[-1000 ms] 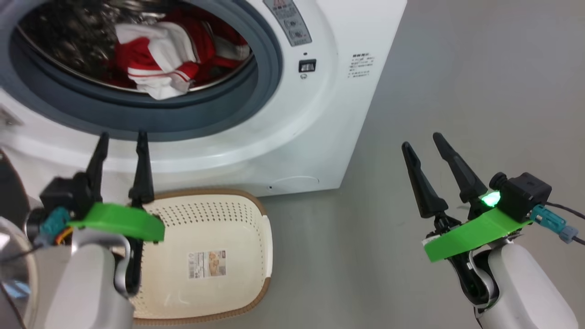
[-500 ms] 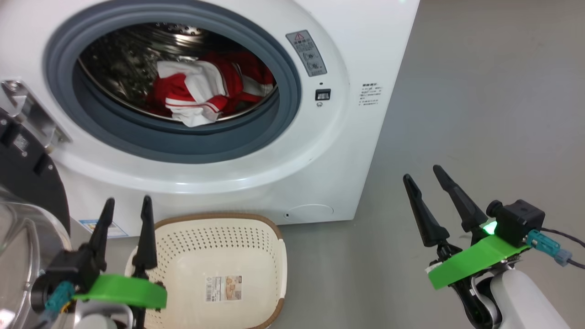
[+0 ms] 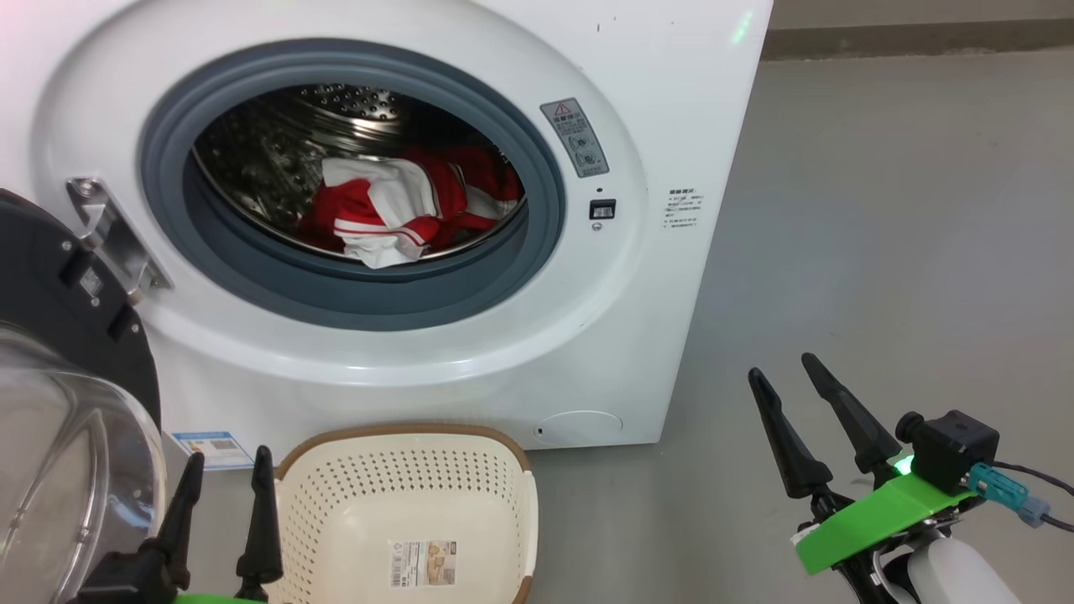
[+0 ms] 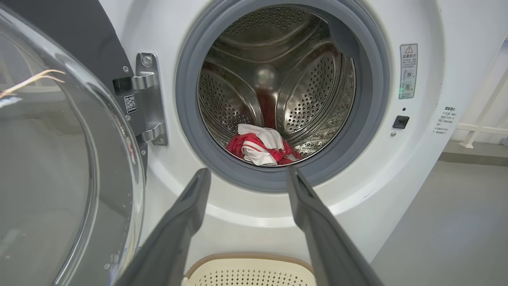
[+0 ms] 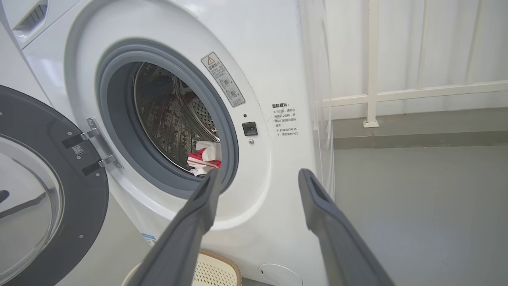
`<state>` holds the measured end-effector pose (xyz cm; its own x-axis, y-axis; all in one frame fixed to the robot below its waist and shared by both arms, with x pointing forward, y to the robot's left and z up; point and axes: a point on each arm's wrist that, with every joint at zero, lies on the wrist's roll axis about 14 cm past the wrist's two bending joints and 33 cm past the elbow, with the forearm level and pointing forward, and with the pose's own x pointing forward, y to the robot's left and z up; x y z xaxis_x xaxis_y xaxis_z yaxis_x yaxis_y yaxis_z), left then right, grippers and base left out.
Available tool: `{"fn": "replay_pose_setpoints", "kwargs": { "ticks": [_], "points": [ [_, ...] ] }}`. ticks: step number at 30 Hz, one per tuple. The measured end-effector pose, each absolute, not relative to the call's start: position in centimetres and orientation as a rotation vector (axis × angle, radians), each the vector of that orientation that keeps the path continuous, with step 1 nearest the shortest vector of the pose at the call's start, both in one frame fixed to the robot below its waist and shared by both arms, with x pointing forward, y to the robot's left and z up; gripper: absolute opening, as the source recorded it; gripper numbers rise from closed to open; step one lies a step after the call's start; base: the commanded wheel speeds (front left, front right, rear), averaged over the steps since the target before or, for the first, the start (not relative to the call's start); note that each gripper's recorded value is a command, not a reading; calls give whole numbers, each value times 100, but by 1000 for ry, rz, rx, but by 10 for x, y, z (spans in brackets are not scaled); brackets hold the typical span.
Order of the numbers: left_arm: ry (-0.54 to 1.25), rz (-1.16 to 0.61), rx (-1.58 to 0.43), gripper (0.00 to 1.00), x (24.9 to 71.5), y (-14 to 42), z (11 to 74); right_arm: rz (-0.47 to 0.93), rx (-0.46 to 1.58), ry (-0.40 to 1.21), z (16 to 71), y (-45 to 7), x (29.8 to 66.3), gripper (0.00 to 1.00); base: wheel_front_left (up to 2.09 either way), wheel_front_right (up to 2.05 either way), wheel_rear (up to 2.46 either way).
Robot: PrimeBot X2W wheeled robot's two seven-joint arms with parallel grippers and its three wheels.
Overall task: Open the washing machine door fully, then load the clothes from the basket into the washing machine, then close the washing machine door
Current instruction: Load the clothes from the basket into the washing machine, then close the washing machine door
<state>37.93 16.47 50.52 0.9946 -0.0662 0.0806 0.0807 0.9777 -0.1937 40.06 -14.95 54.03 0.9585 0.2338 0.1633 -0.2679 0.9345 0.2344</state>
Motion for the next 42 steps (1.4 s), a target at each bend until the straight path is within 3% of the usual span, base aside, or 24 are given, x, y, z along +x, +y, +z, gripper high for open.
{"fn": "replay_pose_setpoints", "kwargs": {
  "ticks": [42],
  "points": [
    [-85, -44, -207, 100, 372, 173, 507, 244, 254, -134, 540, -156, 399, 100, 0, 0, 0]
  ]
}}
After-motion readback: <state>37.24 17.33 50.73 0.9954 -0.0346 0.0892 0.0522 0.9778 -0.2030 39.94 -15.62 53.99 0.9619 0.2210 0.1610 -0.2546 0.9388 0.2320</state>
